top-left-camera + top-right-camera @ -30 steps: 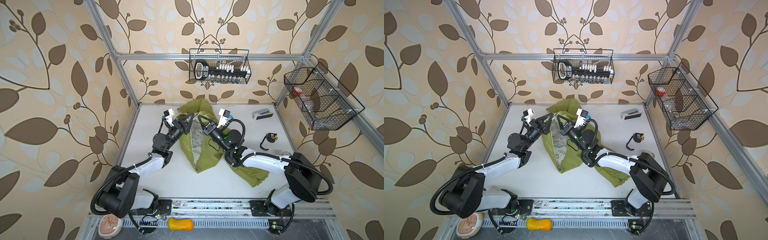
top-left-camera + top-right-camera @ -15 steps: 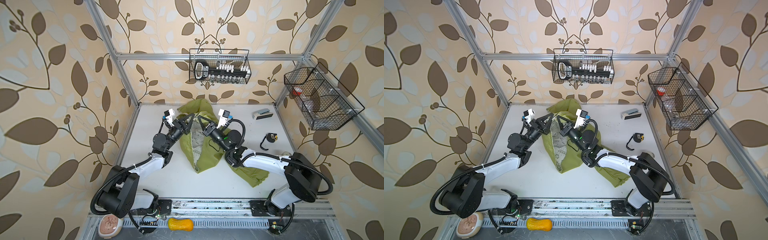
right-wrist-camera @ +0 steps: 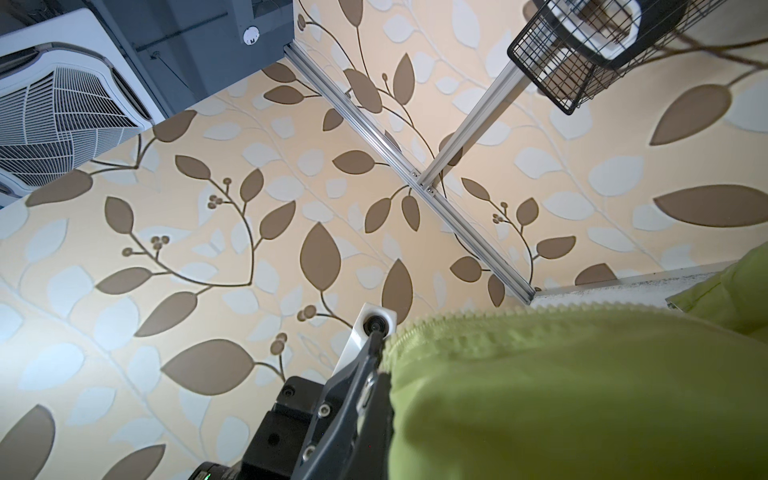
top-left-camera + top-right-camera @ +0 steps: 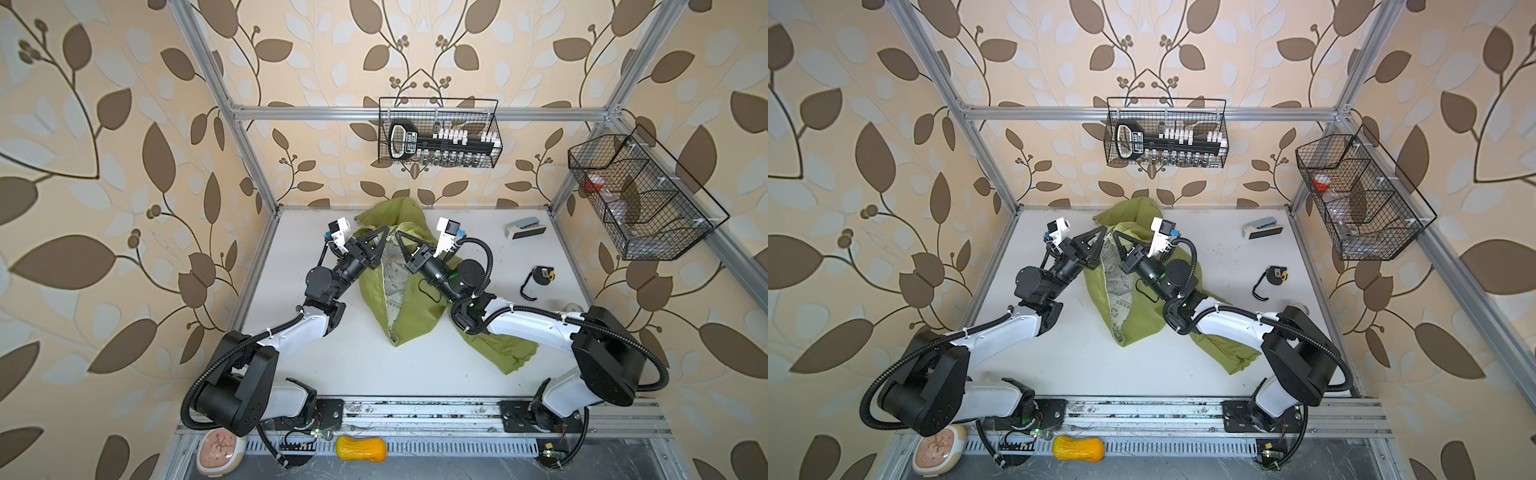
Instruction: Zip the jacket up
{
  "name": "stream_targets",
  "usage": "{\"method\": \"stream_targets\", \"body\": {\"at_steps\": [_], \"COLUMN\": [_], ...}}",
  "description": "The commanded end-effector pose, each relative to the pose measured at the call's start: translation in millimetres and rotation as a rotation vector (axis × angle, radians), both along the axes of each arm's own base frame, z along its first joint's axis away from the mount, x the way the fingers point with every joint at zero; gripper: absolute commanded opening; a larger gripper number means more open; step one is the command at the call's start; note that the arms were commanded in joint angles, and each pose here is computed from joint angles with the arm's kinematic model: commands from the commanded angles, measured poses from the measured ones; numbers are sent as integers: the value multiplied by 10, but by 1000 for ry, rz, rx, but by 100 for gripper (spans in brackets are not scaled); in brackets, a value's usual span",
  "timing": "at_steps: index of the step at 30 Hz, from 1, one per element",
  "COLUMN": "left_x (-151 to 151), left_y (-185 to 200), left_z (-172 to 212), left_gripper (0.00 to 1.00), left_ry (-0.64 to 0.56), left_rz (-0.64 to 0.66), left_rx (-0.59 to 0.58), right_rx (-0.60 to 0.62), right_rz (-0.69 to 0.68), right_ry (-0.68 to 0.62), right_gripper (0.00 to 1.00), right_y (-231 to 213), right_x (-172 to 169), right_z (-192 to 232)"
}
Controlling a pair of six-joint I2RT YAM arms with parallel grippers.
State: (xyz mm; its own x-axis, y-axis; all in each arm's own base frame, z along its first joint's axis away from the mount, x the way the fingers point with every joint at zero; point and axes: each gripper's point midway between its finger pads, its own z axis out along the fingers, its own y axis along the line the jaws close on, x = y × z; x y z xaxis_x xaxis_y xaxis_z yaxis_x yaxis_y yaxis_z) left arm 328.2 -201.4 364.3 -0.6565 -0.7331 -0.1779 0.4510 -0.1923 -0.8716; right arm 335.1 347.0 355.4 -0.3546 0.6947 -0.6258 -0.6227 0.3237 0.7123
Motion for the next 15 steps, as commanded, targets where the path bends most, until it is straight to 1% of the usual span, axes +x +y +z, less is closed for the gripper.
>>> {"method": "stream_targets", "body": {"at_steps": [1,8,15], "left_x": [-155,-145,-141], "left_y": [9,15,22], "left_z": [364,371,374], "left_gripper": [0,0,0], "left_ry": [-121,-122,-123], "left_rz": [-21,-15,-10], "left_rx": [-49,-52,-54], "right_rx": [-16,-22,-32], "right_rz": [157,195,212], "right_ry": [-62,-61,-72], "right_gripper": [0,0,0], "right_y": [239,331,292], "right_x": [-319,-389,-440], "right_z": [131,74,94]}}
